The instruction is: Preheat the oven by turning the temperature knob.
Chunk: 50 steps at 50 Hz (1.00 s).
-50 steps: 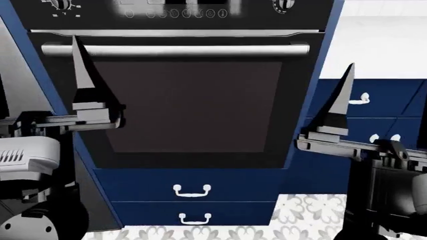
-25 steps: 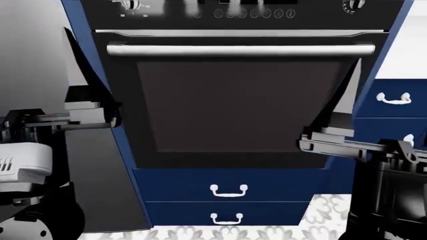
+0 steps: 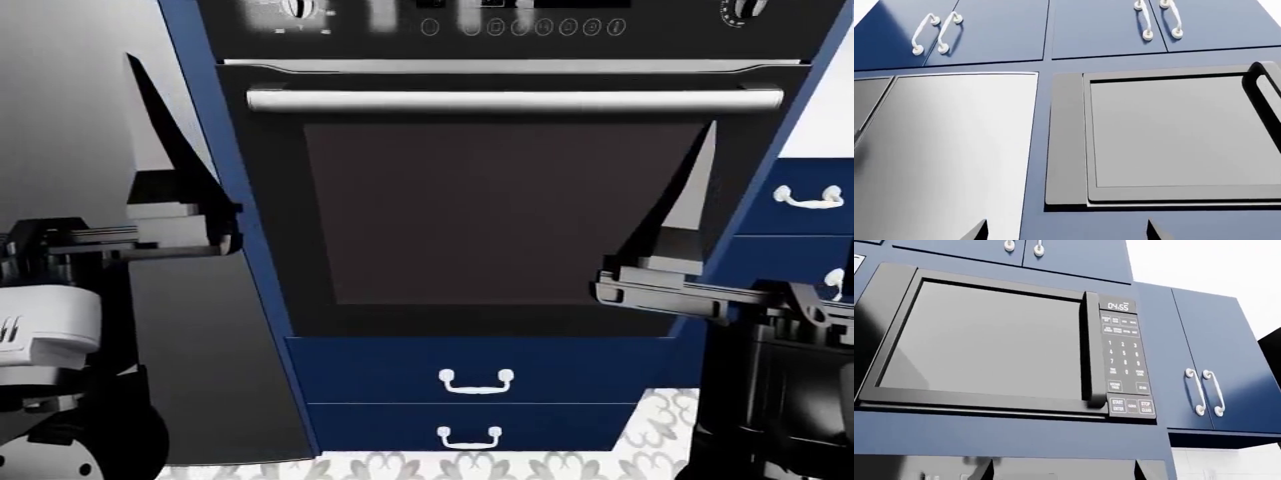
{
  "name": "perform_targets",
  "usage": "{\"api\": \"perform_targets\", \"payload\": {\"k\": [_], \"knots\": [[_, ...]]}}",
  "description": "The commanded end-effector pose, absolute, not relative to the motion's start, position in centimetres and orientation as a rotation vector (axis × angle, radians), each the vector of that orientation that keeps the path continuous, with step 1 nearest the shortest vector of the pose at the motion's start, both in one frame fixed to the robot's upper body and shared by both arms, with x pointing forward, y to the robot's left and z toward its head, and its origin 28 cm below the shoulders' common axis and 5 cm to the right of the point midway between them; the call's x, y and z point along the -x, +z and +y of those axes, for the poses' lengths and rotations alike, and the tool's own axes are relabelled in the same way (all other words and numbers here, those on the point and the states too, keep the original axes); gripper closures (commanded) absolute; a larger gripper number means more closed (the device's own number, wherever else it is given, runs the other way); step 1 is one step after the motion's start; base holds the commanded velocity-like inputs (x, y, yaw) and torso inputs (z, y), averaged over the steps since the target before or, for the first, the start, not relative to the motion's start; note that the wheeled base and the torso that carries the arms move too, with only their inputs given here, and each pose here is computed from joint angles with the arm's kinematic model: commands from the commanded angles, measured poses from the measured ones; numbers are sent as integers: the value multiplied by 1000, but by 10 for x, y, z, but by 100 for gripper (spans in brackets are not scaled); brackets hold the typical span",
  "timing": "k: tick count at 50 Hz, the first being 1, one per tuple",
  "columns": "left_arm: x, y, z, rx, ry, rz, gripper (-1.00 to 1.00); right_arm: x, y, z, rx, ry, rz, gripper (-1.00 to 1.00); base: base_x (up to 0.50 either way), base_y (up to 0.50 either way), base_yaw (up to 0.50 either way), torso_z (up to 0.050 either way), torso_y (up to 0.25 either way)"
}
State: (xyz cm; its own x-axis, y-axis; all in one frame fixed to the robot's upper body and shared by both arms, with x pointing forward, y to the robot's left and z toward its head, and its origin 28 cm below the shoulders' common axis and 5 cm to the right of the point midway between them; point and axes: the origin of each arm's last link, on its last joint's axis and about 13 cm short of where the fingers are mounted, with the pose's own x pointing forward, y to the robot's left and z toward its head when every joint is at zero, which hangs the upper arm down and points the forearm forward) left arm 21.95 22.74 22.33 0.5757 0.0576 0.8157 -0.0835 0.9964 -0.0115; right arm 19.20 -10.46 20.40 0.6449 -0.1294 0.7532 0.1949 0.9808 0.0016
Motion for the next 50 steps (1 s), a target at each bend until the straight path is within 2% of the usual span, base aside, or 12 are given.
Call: {"api": "perform_targets", "payload": {"k": [1, 30, 50], "knots": [[-219, 224, 228, -25, 84, -954, -100, -192, 204, -104, 79, -183, -837, -100, 0, -86, 0, 0, 0], [-210, 231, 226, -1, 28, -992, -100, -192, 203, -103, 116, -165, -833, -100, 0, -24, 0, 0, 0], [-208, 231, 225, 29, -2, -984, -100, -191, 202, -103, 121, -161, -829, -100, 0, 0, 0, 48, 0]]}}
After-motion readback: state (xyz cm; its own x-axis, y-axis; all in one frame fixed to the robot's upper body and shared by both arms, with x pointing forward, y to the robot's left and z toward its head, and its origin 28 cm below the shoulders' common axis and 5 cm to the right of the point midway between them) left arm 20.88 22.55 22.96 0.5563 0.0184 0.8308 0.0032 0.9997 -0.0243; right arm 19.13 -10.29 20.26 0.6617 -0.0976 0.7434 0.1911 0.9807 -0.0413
